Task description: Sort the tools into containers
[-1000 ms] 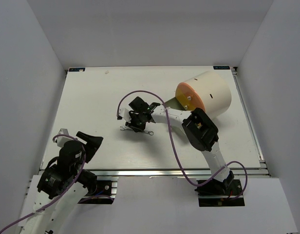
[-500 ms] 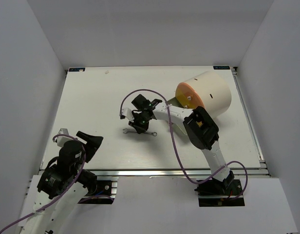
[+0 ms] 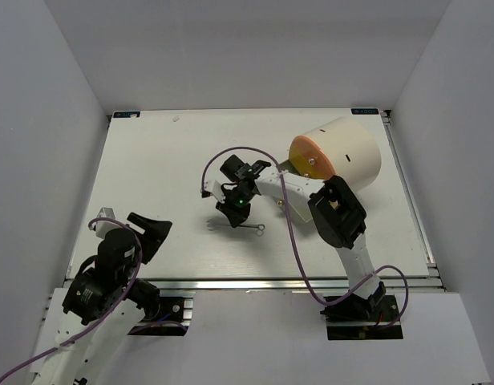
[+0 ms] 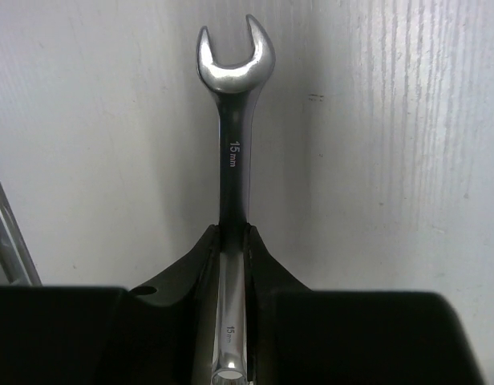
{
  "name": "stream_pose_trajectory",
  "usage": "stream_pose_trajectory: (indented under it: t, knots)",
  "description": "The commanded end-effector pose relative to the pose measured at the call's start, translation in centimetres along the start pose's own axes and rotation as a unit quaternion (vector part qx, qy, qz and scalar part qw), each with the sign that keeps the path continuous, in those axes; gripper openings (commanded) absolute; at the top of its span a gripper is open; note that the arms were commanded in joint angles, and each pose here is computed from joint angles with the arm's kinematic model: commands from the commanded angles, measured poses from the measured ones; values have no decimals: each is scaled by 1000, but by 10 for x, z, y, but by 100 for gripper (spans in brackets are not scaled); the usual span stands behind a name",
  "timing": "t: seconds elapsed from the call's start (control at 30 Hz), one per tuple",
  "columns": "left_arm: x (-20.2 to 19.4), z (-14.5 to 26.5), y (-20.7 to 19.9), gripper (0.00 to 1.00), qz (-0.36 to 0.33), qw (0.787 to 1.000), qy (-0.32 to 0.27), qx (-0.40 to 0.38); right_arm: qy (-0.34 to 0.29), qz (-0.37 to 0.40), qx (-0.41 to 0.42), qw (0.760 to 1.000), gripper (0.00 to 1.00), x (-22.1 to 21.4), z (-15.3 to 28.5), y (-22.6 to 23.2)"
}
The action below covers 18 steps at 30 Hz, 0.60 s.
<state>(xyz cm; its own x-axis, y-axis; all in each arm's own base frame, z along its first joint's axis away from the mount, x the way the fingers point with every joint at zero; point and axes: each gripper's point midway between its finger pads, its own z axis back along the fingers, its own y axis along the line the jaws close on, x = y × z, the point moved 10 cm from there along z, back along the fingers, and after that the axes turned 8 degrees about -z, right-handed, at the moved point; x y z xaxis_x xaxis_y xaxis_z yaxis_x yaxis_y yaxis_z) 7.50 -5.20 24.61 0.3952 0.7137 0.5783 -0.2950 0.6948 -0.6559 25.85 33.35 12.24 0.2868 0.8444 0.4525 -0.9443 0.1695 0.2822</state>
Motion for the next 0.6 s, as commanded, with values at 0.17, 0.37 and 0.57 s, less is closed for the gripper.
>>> stream_pose_trajectory:
  t: [0.17,0.37,0.57]
  knots:
    - [-1,-6,-3,79,-3,1000,4,-5,-50,17,-1,999,0,19,41,20]
    - [-2,-8,-4,79,-7,1000,6,-8,-74,25,-16,997,0,27,62,24]
    - [-2,-13,-8,79,-14,1000,9,-12,-99,34,-40,994,0,26,94,31]
